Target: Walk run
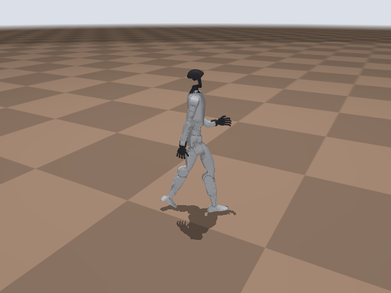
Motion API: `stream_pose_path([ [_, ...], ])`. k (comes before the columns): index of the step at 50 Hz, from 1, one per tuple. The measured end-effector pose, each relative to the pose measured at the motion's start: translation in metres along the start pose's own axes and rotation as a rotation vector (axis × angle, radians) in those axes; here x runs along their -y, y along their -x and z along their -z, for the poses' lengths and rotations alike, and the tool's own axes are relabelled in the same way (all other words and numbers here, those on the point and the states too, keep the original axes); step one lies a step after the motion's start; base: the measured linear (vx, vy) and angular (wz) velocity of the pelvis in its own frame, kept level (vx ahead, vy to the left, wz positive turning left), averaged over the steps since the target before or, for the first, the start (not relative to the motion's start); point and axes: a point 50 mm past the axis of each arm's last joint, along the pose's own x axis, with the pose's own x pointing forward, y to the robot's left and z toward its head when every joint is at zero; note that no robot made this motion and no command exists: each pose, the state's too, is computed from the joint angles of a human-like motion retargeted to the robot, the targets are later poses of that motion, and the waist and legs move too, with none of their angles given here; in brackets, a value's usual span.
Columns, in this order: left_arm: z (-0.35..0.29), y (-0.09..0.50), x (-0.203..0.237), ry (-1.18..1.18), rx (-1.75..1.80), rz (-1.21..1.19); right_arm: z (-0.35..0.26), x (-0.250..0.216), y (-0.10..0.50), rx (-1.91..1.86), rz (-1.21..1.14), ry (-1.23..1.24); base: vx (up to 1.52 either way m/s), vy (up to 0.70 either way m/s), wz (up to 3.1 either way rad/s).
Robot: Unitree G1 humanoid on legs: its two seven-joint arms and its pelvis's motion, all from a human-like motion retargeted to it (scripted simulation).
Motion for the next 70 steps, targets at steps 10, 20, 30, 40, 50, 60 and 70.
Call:
stream_pose_path([
  [10, 0.010, 0.024, 0.003, -0.010, -0.078, 0.027, -0.091, 0.033, 0.006, 0.271, 0.120, 0.095, 0.87, -0.36, -0.60],
  [20, 0.009, 0.030, -0.010, -0.006, -0.093, -0.078, -0.213, 0.072, 0.053, 0.646, 0.307, 0.282, 0.80, -0.07, -0.96],
  [30, 0.014, 0.035, -0.017, -0.015, -0.131, -0.116, -0.177, 0.067, 0.036, 0.545, 0.241, 0.188, 1.00, -0.02, -0.36],
  [40, 0.014, 0.018, -0.022, 0.015, -0.107, -0.137, -0.078, 0.039, 0.006, 0.226, 0.122, 0.150, 0.97, 0.04, 0.58],
  [50, -0.008, -0.009, -0.014, -0.035, 0.042, 0.023, -0.016, 0.010, 0.000, 0.082, 0.044, 0.054, 0.80, -0.05, 1.50],
  [60, 0.001, 0.003, -0.007, -0.025, -0.006, 0.048, -0.011, 0.013, 0.001, 0.016, 0.026, 0.144, 0.89, -0.28, 1.08],
  [70, 0.015, 0.020, 0.002, 0.043, -0.107, -0.002, -0.102, 0.058, 0.013, 0.244, 0.169, -0.008, 0.76, -0.30, 1.03],
])
